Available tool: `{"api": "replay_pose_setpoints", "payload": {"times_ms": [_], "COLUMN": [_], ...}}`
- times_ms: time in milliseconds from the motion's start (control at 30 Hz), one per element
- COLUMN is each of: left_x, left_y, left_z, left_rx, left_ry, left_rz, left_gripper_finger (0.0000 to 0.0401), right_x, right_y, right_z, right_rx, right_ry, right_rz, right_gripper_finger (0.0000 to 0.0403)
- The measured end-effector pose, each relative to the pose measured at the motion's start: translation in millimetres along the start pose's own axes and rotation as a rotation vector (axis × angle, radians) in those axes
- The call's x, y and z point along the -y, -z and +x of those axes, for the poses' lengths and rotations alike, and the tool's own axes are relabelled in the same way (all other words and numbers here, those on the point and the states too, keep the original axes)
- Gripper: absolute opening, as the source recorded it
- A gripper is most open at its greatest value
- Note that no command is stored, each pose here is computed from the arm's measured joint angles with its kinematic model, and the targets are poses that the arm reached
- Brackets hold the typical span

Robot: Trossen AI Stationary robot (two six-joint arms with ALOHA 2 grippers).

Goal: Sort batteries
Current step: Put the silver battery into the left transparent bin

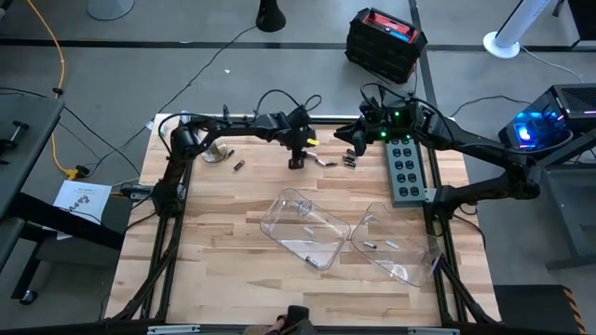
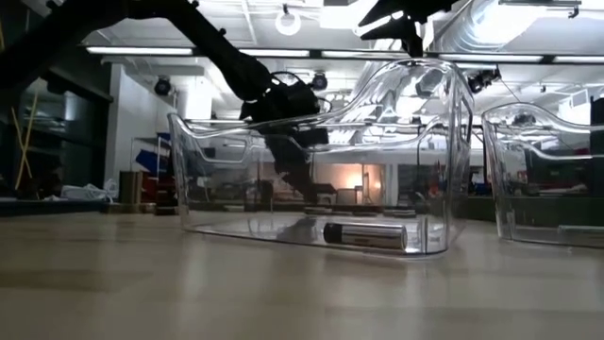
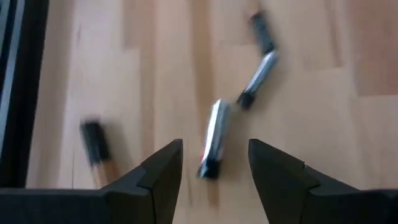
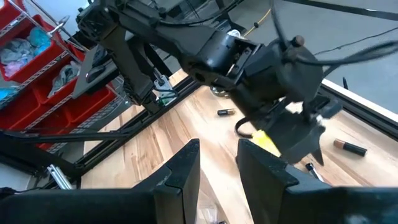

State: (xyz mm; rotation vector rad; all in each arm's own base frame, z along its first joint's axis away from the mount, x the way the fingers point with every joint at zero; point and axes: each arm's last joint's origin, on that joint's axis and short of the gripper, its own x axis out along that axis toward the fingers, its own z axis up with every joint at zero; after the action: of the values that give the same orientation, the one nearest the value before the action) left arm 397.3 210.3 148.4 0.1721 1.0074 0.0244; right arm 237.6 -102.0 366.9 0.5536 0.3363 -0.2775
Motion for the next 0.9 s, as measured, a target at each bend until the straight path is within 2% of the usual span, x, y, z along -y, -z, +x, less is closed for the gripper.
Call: {"api": "replay_pose_setpoints", "payload": {"times_ms": [67,200,333,467,533,700,800,900], "left_x": [2.3,0.0,-4.0,-3.0,-7.2,-11.9,-5.2,10.9], "left_y": [-0.8,0.4,-2.1,-5.9,-16.0,-28.8,-33.7,-35.5], "left_z": [0.2,-0.4,-4.4,-21.5,-51.7,-144.5,-203.9,-262.1], "left_rx": [-0.003,-0.004,-0.015,-0.15,-0.118,0.125,0.267,0.409], "left_ry": [0.007,0.006,0.002,-0.03,0.003,0.169,0.185,0.135], "left_rz": [0.049,0.067,0.052,-0.033,-0.097,-0.265,-0.283,-0.237], "left_gripper_finger": [0.0176,0.0168,0.0155,0.0145,0.0143,0.0143,0.0143,0.0143], "right_x": [0.0,0.0,0.1,-0.4,-0.6,8.3,18.5,34.5], "right_y": [0.0,0.0,0.0,-0.6,-1.0,2.5,10.2,21.7], "right_z": [0.0,0.0,0.0,0.0,0.0,17.0,41.4,73.2], "right_rx": [0.0,0.0,0.001,0.006,0.01,-0.031,-0.101,-0.187], "right_ry": [0.0,0.001,0.002,-0.005,-0.008,0.036,0.062,0.083], "right_rz": [0.0,0.024,0.027,0.009,-0.018,-0.057,-0.084,-0.13], "right_gripper_finger": [0.01,0.01,0.01,0.01,0.01,0.01,0.01,0.01]}}
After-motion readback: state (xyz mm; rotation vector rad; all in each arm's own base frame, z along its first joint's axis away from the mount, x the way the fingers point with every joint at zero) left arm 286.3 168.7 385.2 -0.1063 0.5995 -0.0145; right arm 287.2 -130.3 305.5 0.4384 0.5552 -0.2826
